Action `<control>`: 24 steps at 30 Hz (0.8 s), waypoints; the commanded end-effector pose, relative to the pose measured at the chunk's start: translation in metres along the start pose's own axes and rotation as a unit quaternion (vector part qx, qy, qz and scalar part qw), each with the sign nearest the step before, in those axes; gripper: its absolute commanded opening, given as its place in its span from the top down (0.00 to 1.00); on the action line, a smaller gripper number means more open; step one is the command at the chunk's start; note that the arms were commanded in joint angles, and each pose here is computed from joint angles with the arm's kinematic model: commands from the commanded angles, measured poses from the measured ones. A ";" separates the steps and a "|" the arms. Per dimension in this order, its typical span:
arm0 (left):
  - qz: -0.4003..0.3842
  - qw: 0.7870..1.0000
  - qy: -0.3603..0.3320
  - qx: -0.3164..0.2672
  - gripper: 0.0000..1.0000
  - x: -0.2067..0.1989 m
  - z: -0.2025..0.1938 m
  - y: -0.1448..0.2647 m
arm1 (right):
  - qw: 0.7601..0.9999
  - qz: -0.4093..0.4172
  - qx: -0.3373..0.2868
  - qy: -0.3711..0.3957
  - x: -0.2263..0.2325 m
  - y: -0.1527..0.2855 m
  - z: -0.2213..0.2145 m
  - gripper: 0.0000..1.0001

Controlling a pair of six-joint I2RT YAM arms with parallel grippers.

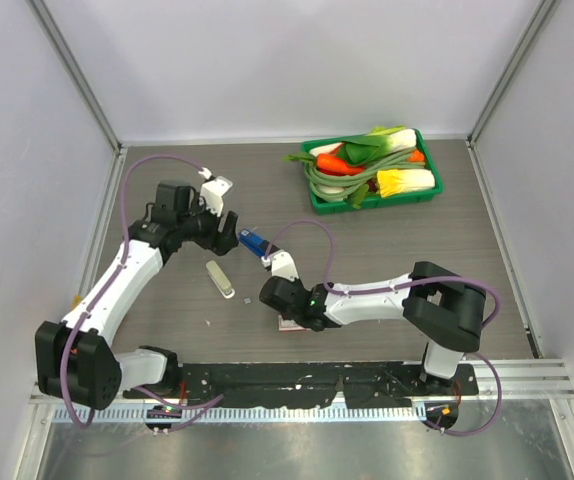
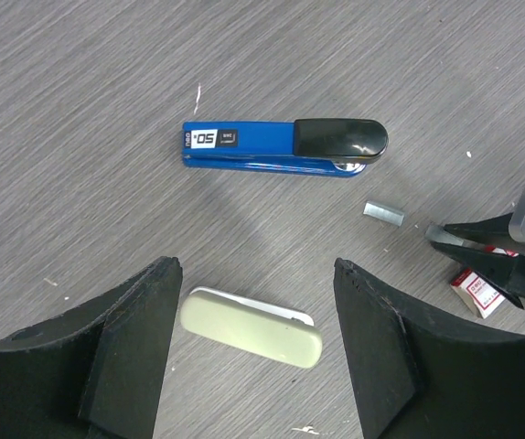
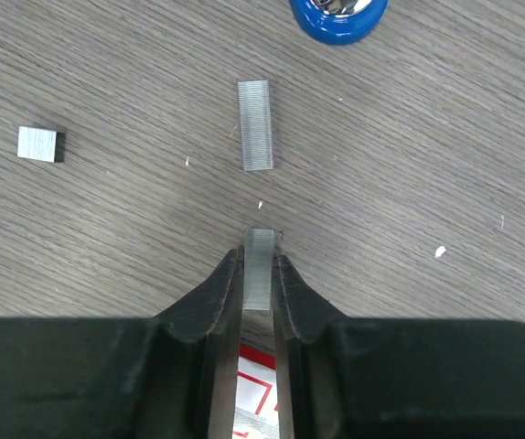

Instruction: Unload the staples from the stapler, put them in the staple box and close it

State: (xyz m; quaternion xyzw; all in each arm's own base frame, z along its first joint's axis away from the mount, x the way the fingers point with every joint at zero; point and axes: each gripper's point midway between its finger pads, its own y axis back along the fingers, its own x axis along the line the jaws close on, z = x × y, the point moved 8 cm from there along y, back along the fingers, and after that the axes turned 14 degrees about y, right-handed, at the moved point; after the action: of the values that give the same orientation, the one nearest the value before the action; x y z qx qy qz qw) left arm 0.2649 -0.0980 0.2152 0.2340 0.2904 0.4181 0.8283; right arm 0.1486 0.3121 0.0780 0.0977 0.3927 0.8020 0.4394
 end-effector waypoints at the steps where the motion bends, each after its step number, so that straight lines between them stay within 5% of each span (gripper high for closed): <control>1: 0.013 0.999 -0.030 -0.029 0.28 -0.003 0.010 0.017 | 1.000 0.004 -0.007 -0.018 0.002 -0.001 0.006 0.82; 8: 0.004 0.998 -0.045 -0.039 0.32 -0.011 0.018 0.028 | 0.999 0.001 -0.034 -0.042 -0.013 0.018 0.025 0.94; 13: -0.083 0.996 -0.024 -0.037 0.34 -0.035 0.025 0.040 | 0.985 0.047 -0.113 -0.119 -0.043 0.053 0.054 0.95; 17: -0.200 0.980 0.010 -0.014 0.35 -0.059 0.018 0.045 | 0.946 0.106 -0.248 -0.180 -0.061 0.107 0.092 0.95; 24: -0.379 0.923 0.065 0.019 0.32 -0.085 0.008 0.043 | 0.888 0.175 -0.359 -0.225 -0.067 0.153 0.118 0.96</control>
State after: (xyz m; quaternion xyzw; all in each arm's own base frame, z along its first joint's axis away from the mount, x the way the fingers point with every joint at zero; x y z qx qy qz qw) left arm 0.2200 -0.1326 0.2624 0.1423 0.3691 0.2041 0.8955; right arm 0.1567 0.2688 0.2559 0.1635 0.0224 0.8956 0.4131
